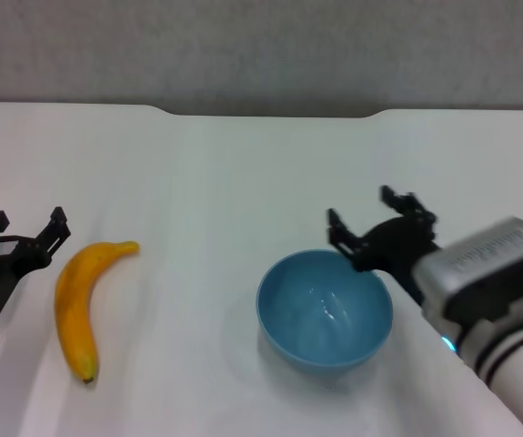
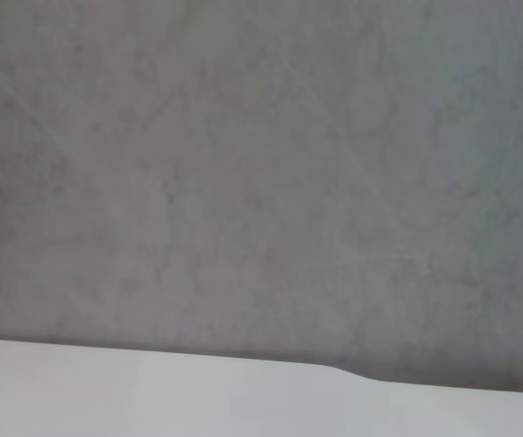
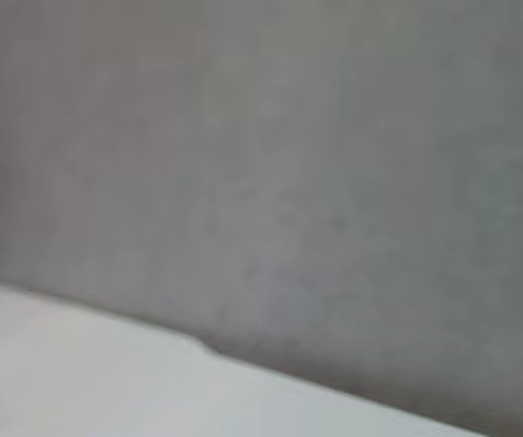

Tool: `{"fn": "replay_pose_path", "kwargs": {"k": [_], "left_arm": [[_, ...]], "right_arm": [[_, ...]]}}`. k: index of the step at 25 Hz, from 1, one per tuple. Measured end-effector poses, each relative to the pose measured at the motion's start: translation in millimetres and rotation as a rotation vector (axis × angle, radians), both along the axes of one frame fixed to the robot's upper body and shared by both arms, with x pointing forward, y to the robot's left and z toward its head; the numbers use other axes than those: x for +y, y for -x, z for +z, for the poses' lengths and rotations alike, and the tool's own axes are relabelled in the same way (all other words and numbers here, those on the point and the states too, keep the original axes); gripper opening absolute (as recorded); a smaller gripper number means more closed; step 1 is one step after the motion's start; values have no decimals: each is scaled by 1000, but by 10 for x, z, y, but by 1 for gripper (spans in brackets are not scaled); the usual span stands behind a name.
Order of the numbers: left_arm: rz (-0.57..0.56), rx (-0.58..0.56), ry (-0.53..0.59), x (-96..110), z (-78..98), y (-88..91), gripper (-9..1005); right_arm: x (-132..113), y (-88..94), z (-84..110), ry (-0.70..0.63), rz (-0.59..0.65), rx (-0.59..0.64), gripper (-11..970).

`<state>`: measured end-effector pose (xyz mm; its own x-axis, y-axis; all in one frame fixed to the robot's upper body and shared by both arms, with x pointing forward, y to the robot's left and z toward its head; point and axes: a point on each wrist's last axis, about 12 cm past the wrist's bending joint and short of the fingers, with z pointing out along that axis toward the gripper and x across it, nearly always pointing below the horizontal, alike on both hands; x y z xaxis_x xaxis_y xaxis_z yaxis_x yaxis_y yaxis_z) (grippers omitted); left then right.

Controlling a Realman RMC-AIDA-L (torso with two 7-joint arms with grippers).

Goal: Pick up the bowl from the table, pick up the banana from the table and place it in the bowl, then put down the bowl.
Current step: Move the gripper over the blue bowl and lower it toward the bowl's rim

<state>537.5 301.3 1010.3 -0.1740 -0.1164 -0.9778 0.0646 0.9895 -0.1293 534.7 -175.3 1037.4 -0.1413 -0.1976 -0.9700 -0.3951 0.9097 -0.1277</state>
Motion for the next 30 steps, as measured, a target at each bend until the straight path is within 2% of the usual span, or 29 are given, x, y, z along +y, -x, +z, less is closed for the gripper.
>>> {"fn": "replay_pose_path", "kwargs": {"k": [3,6,12,21,25,26,30], "left_arm": [[1,1,0,5,-2,4,892],[2,1,0,6,-3,5,892],[3,5,-3,14,-11,10,892],[-1,-1,-3,0,6,-16,891],[-2,-1,-3,-2,7,-18,891],[-3,-2,-3,-4,8,-19,891],[-4,-6,-1,-8,15,-23,891]], "right_arm": [[125,-46,139,59,54,48,820],[161,-95,328,43,101,121,820],[-108,-247,683,-92,106,285,820],[-544,-487,1035,-227,149,608,820],[-753,-580,1115,-242,132,717,820],[-841,-614,1068,-226,97,766,820],[-882,-648,949,-204,66,827,820]]}}
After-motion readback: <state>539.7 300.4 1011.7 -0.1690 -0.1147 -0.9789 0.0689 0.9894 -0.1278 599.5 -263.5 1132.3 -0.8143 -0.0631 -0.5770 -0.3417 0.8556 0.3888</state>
